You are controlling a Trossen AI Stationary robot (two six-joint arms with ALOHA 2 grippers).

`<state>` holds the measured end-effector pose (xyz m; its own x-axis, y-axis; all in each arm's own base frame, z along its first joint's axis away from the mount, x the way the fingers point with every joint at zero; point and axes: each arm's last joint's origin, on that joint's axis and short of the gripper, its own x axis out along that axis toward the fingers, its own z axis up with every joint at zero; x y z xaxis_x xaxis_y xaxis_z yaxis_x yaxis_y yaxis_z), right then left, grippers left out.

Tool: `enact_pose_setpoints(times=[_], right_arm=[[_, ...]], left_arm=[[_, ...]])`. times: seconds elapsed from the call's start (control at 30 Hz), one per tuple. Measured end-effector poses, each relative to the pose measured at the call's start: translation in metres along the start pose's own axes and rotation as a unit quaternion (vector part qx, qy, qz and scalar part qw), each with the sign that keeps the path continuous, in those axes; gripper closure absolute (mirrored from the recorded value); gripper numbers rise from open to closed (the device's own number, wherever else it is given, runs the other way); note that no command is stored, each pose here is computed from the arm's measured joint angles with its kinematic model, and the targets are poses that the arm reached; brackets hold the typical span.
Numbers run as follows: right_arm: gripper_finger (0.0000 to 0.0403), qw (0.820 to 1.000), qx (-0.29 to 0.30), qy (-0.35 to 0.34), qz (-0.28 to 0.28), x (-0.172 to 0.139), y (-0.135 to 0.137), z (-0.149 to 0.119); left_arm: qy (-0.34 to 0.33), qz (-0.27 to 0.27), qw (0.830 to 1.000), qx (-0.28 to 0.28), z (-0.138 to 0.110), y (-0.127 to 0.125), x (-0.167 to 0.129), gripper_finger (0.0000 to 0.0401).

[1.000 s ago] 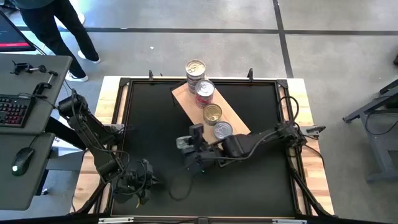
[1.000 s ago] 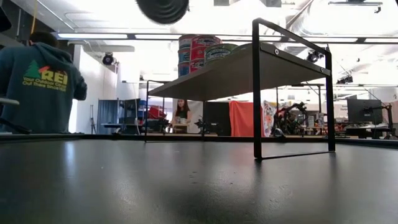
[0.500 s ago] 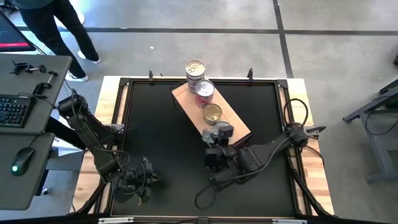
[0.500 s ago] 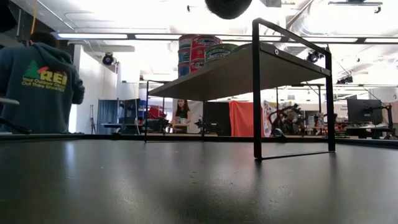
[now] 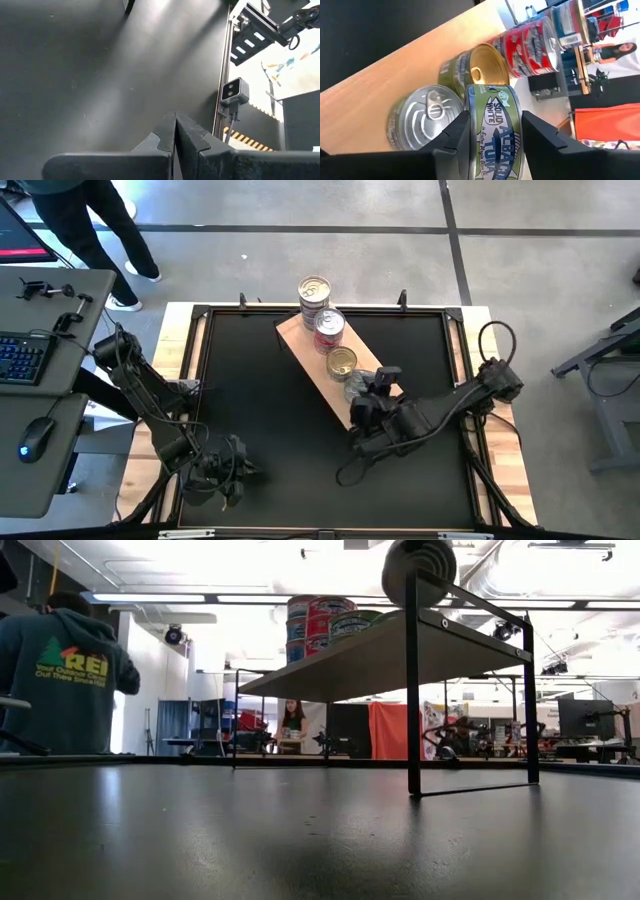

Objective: Stack canned seafood by type on shelf
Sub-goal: Stack the green tuna can on top of the green tuna can on the shelf

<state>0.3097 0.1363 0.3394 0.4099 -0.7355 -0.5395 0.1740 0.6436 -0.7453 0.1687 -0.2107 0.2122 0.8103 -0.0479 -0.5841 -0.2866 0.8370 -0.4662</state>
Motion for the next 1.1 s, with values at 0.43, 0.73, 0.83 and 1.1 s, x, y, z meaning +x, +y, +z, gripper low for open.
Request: enact_pose_setpoints(times=[0.43,0.73,0.83,1.1], right_arm=[[0.0277,0.999,-0.037,0.013,0.013,0.022,0.000,0.003],[0.0256,0.998,-0.066,0.022,-0.002,0.037,0.013,-0.004],[0.0245,0.998,-0.055,0.017,0.000,0.038,0.014,-0.002],[0.0237,0.998,-0.054,0.027,0.034,0.038,0.016,-0.003]], left_arm=[[-0.027,0.022,0.999,0.006,0.009,0.004,0.007,0.0401],[-0.026,0.022,0.999,0.005,0.009,0.004,0.007,0.0401],[-0.026,0.022,0.999,0.006,0.009,0.004,0.007,0.0401],[-0.025,0.022,0.999,0.007,0.009,0.004,0.007,0.0401]])
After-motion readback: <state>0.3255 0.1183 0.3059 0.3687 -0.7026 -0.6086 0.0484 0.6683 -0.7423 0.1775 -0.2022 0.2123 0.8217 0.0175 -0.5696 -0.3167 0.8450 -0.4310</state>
